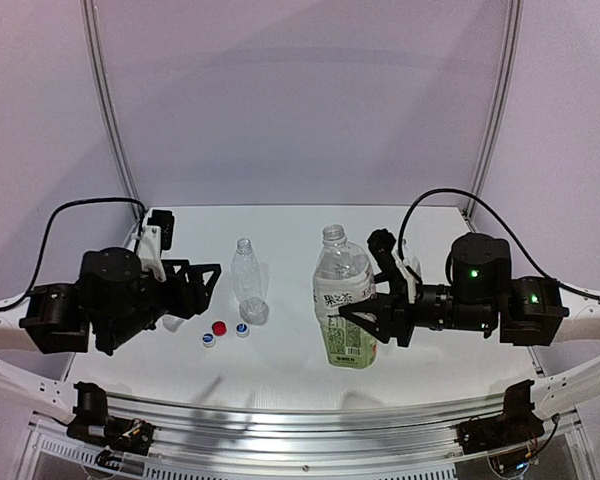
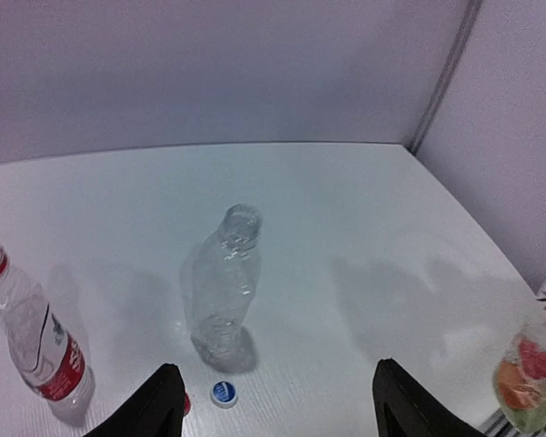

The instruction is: Unscrew the bottle caps

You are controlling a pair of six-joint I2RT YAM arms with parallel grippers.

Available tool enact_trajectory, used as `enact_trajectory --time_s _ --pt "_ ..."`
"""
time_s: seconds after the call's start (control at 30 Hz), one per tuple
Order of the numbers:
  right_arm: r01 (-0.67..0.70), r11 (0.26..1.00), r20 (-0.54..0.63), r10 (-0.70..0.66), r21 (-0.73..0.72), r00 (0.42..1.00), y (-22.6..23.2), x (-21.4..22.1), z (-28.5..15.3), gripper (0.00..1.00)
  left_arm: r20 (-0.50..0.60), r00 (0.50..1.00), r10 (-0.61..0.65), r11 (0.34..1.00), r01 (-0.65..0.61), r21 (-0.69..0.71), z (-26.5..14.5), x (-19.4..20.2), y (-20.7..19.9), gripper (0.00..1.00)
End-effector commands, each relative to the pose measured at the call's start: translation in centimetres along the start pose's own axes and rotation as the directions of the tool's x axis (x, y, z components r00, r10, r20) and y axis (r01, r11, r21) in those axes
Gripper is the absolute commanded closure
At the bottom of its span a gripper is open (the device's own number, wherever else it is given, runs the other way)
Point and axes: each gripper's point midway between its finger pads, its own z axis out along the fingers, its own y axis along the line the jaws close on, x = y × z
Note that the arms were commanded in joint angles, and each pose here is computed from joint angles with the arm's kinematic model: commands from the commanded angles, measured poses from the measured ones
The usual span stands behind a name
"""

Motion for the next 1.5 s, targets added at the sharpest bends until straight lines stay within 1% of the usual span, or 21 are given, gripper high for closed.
enact_trajectory --time_s 0.0,0.1,0.23,0.33,0.47,0.6,0.67,0.77,0.9,1.07,1.1,1.17,1.27,1.33,1.47 --pt "0.005 0.993 0.021 -0.002 -0.115 1.0 2.0 -0.4 -0.5 0.9 0.055 0.985 0.162 0.971 -0.169 0.167 -2.9 -3.3 -4.6 0.3" --pt "0.011 0.979 0.017 -0.008 -0.206 1.0 3.6 -0.4 -0.6 0.9 0.097 0.972 0.214 0.931 -0.233 0.282 -4.3 -4.8 -8.0 0.27" --pt "0.017 0.95 0.018 -0.012 -0.313 1.0 5.4 -0.4 -1.2 0.9 0.132 0.961 0.244 0.86 -0.278 0.428 -5.4 -5.8 -11.8 0.22" --pt "0.022 0.922 0.023 -0.014 -0.385 1.0 6.7 -0.5 -1.8 0.89 0.165 0.955 0.245 0.805 -0.295 0.514 -6.5 -6.6 -13.7 0.19" --pt "0.02 0.884 -0.001 -0.022 -0.468 1.0 8.1 0.0 -1.9 0.88 0.216 0.947 0.237 0.739 -0.32 0.593 -7.9 -7.4 -15.2 0.11" --pt "0.011 0.874 -0.025 -0.026 -0.486 0.999 8.4 0.5 -1.5 0.88 0.238 0.941 0.241 0.659 -0.339 0.671 -9.1 -7.3 -17.0 0.05" --pt "0.011 0.876 -0.023 -0.025 -0.481 0.999 8.3 0.4 -1.5 0.88 0.247 0.939 0.241 0.614 -0.344 0.71 -9.7 -7.1 -17.9 0.04" --pt "0.013 0.875 -0.02 -0.026 -0.483 0.999 8.4 0.4 -1.5 0.88 0.26 0.939 0.223 0.567 -0.342 0.749 -10.5 -7.3 -18.8 0.03" --pt "0.012 0.875 -0.022 -0.025 -0.485 0.999 8.4 0.4 -1.5 0.88 0.242 0.95 0.196 0.544 -0.311 0.779 -10.5 -7.9 -19.7 0.03" --pt "0.011 0.874 -0.025 -0.026 -0.486 0.999 8.4 0.4 -1.5 0.88 0.199 0.965 0.172 0.565 -0.263 0.783 -9.0 -8.1 -21.0 0.05" --pt "0.011 0.874 -0.023 -0.025 -0.485 0.999 8.4 0.4 -1.5 0.88 0.186 0.969 0.162 0.572 -0.246 0.782 -8.7 -8.4 -21.1 0.06" --pt "0.012 0.875 -0.022 -0.025 -0.484 0.999 8.4 0.4 -1.6 0.88 0.163 0.974 0.156 0.565 -0.223 0.794 -8.2 -8.3 -21.8 0.08" --pt "0.014 0.875 -0.016 -0.025 -0.483 1.0 8.4 0.3 -1.7 0.88 0.121 0.981 0.15 0.575 -0.186 0.797 -7.2 -8.0 -22.4 0.12" --pt "0.014 0.876 -0.016 -0.025 -0.482 1.0 8.3 0.3 -1.7 0.88 0.09 0.986 0.141 0.57 -0.155 0.807 -6.8 -7.8 -22.8 0.15" --pt "0.012 0.876 -0.017 -0.023 -0.482 1.0 8.3 0.3 -1.7 0.88 0.068 0.986 0.152 0.557 -0.142 0.819 -6.5 -7.3 -23.4 0.22"
